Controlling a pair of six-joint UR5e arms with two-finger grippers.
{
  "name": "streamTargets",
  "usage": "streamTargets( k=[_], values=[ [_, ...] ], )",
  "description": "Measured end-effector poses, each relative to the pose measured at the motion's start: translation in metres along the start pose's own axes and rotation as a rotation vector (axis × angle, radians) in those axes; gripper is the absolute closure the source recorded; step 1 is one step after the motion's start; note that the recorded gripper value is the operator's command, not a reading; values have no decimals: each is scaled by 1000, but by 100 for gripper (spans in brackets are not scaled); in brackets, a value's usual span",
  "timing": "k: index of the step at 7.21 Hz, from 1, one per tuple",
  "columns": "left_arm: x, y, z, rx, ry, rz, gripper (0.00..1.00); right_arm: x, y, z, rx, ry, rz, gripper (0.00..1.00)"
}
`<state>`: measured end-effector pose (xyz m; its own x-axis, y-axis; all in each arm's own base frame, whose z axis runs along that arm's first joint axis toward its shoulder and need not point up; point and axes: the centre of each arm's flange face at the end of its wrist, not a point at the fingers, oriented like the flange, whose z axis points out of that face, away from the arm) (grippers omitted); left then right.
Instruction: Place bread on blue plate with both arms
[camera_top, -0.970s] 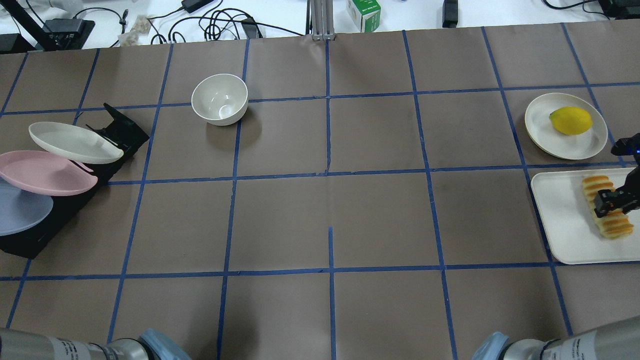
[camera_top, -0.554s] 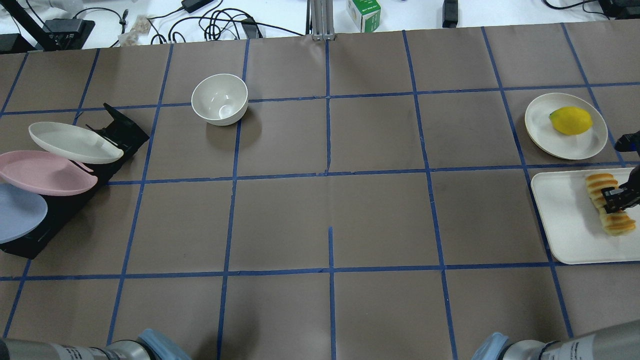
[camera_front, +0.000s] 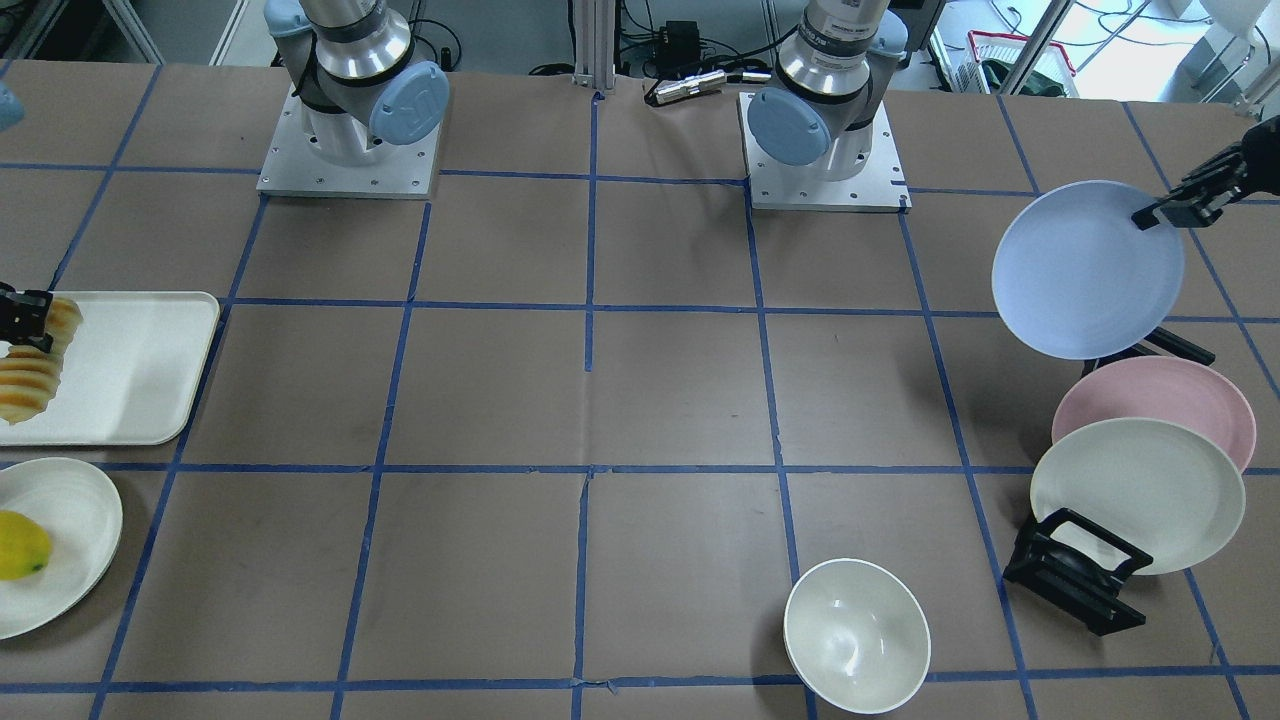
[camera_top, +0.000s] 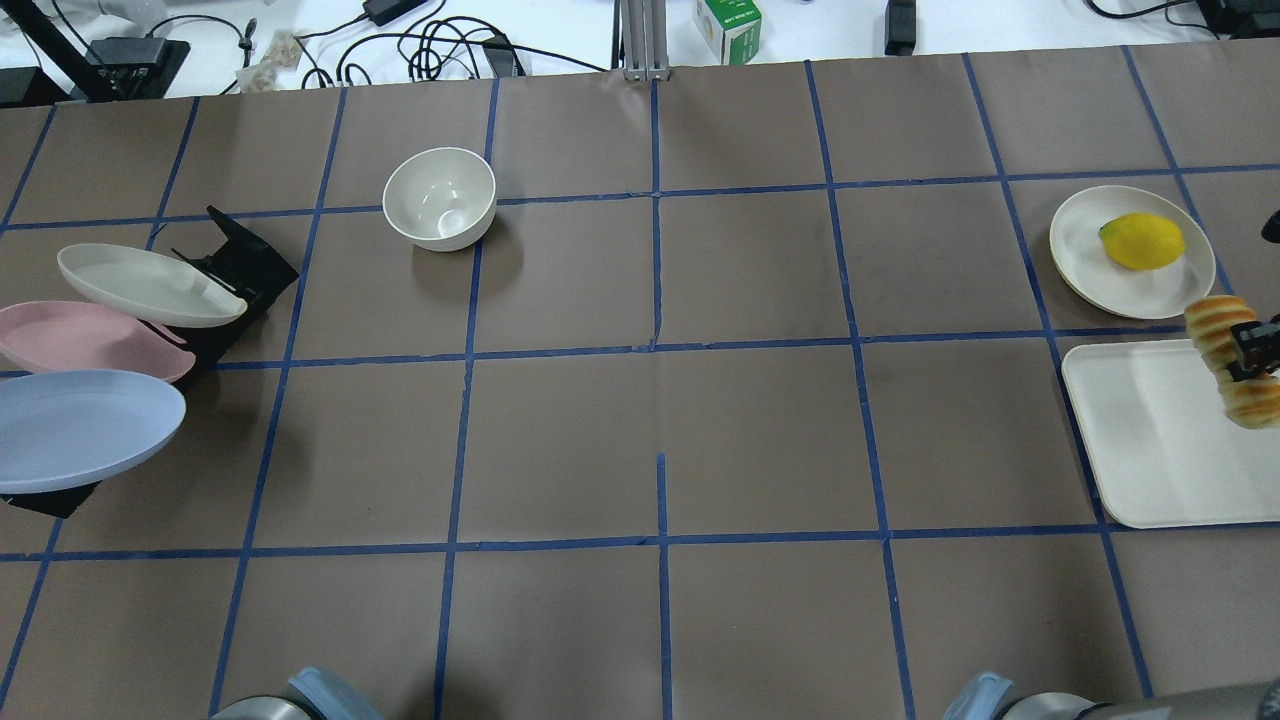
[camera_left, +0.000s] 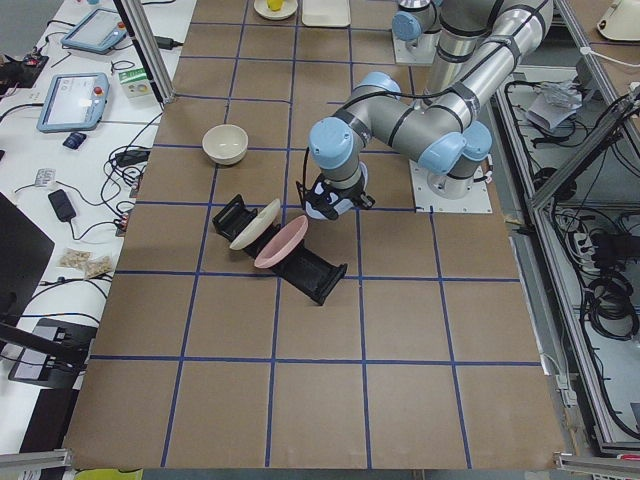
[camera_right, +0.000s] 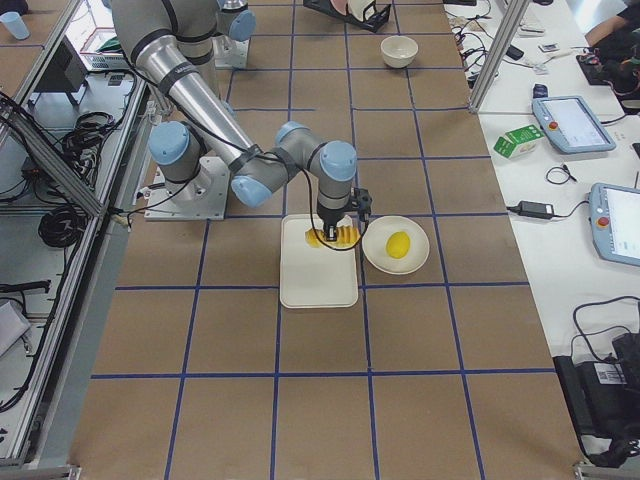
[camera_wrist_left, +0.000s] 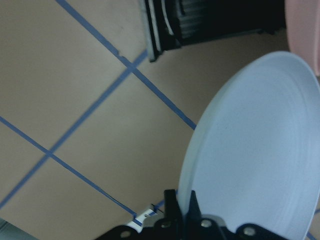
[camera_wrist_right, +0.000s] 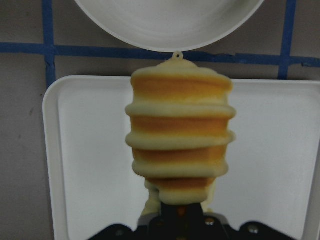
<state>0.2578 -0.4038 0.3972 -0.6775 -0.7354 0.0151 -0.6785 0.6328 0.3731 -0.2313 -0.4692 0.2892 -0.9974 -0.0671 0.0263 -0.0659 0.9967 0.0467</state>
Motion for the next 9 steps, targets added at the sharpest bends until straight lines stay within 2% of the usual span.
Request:
streamTargets(
  k=[1, 3, 4, 5, 6, 7, 9],
  values=[
    [37, 20, 20, -38, 37, -8, 100, -12, -14, -23, 9, 9, -28, 100],
    [127, 56, 55, -66, 112, 75, 100, -52, -39, -50, 21, 21, -31, 100],
    [179, 77, 68, -42, 149, 158, 100, -79, -46, -61, 26, 23, -11, 100],
    [226, 101, 88, 8, 162, 267, 100, -108, -49, -74, 33, 25, 12, 100],
    [265, 126, 118, 63, 167, 382, 100, -139, -50, -86, 40, 27, 38, 100],
    [293, 151, 153, 90, 177, 450, 100, -166, -50, -95, 47, 28, 55, 100],
    [337, 195, 214, 107, 219, 444, 100, -208, -50, -104, 53, 26, 78, 100]
  ],
)
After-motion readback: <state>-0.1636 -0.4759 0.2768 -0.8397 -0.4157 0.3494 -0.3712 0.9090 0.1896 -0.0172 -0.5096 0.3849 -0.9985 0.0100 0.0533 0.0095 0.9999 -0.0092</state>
